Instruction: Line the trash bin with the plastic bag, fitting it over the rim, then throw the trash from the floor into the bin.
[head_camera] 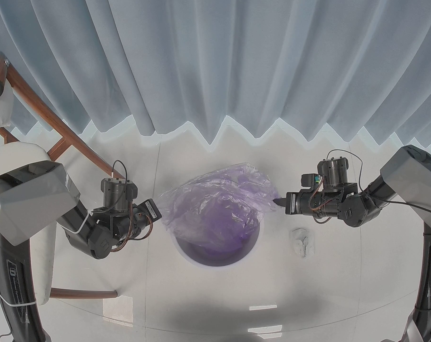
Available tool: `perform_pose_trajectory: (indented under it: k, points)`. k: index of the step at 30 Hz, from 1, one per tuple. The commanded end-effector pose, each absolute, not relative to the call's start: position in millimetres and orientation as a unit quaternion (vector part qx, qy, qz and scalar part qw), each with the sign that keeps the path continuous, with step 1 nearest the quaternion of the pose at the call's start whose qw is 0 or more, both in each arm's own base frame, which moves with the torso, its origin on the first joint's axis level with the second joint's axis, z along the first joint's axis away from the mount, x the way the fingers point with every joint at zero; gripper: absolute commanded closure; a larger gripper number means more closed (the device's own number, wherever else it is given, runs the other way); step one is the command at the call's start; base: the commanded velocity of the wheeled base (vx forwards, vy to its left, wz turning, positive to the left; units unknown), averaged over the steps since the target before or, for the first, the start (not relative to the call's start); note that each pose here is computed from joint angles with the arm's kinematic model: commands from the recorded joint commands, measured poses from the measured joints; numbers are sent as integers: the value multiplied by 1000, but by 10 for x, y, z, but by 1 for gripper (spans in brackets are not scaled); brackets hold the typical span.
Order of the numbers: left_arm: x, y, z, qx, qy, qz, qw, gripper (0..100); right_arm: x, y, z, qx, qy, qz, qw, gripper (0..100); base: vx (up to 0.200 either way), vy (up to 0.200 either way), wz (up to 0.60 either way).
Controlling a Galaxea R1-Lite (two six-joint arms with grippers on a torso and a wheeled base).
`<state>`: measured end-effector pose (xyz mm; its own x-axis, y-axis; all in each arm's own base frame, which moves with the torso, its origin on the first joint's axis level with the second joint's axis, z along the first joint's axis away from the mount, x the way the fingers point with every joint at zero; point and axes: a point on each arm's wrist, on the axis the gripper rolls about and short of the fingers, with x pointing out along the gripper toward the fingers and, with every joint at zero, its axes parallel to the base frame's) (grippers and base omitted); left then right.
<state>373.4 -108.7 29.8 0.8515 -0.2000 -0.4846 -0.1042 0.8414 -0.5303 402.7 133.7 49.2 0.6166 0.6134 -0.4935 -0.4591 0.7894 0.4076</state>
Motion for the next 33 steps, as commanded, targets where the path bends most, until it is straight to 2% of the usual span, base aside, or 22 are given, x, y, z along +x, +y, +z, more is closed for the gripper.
perform_pose_trajectory:
  k: [1,4,10,14,18,27,33]
  points:
    - [3822,-1071,268,-288,254,-26,923,100,4254,1410,475,131,296,294,900,100,0,0,0]
    - [3884,-1037,315,-293,240,-24,925,100,4350,1418,481,134,282,278,908,100,0,0,0]
    - [3928,-1023,322,-295,234,-23,926,100,4369,1443,420,133,288,274,908,100,0,0,0]
    - [3890,-1012,157,-288,261,-9,921,100,4340,1441,348,132,301,270,905,100,0,0,0]
    - [3780,-1005,26,-280,284,1,917,100,4287,1424,333,131,308,268,903,100,0,0,0]
    - [3384,-1081,268,-272,297,-24,915,100,3944,1298,470,130,329,264,897,100,0,0,0]
    - [3178,-1101,220,-259,312,-30,914,100,3757,1252,446,127,346,262,892,100,0,0,0]
